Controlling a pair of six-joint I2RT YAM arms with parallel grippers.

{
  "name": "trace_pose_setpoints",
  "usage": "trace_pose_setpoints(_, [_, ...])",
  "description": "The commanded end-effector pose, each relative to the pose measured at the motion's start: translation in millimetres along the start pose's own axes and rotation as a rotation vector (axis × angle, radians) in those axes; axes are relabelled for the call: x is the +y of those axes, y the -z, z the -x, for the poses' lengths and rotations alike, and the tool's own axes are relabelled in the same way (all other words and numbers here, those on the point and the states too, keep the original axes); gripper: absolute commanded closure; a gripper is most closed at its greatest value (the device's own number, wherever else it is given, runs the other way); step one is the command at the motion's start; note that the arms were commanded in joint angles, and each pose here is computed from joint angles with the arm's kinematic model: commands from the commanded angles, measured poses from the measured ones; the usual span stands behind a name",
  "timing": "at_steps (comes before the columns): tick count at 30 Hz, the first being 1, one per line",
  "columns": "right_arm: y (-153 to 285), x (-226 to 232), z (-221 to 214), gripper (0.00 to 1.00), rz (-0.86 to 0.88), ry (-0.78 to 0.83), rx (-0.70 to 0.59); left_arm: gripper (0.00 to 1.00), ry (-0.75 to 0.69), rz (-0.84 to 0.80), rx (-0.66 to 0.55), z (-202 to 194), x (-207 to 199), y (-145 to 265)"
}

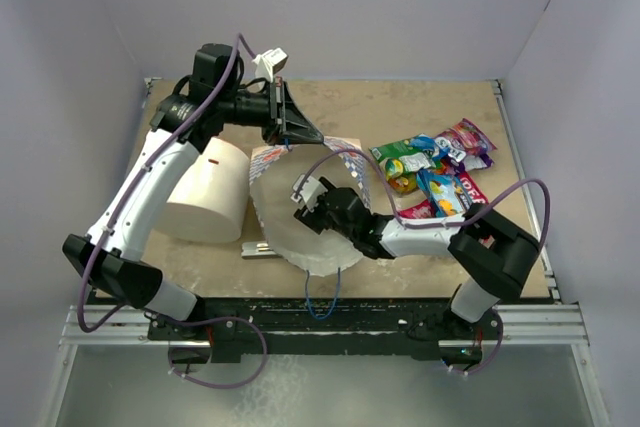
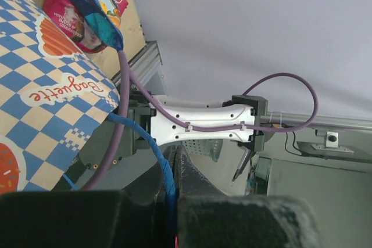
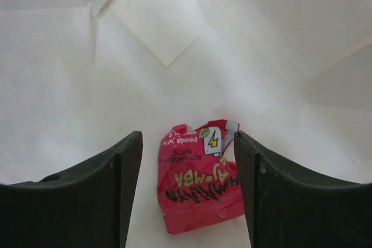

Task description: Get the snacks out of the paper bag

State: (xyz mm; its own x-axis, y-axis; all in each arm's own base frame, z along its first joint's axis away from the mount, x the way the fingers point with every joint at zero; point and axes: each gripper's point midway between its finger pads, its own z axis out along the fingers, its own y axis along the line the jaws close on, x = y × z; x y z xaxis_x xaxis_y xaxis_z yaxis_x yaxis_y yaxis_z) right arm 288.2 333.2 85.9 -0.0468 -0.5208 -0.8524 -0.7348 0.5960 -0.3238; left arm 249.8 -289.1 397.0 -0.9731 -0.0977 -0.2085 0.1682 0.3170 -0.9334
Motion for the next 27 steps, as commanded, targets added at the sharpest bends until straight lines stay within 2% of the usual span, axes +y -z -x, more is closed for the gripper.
trace_pose_setpoints(1, [3, 1, 40, 0.33, -0.027, -0.057, -0.139, 1.00, -0.033, -0.048, -0.009, 8, -10, -3])
trace_pose_setpoints(4, [11, 11, 38, 0.32, -0.024, -0.014, -0.144, 1.00, -0.040, -0.047, -0.017, 14, -11, -6])
trace_pose_setpoints(6, [13, 21, 42, 0.31, -0.007, 0.085, -0.126, 1.00, -0.047, -0.051, -0.016, 16, -12, -7])
trace_pose_setpoints(9, [6, 17, 44, 0.29, -0.064, 0.156, -0.053, 1.00, -0.048, -0.047, -0.011, 16, -10, -8])
trace_pose_setpoints(12, [-4, 8, 33, 0.27, -0.149, 0.086, 0.086, 1.00, -0.042, -0.045, -0.008, 16, -8, -9])
trace_pose_setpoints(16, [-11, 14, 35, 0.23, -0.163, -0.037, 0.077, 1.00, -0.040, -0.053, -0.009, 15, -10, -8])
trace_pose_setpoints(18, [-17, 13, 22, 0.22, -0.197, -0.047, 0.129, 1.00, -0.043, -0.060, -0.012, 15, -14, -7])
trace_pose_setpoints(27, [-42, -8, 1, 0.16, -0.335, -0.143, 0.199, 1.00, -0.029, -0.058, 0.002, 4, -11, -3])
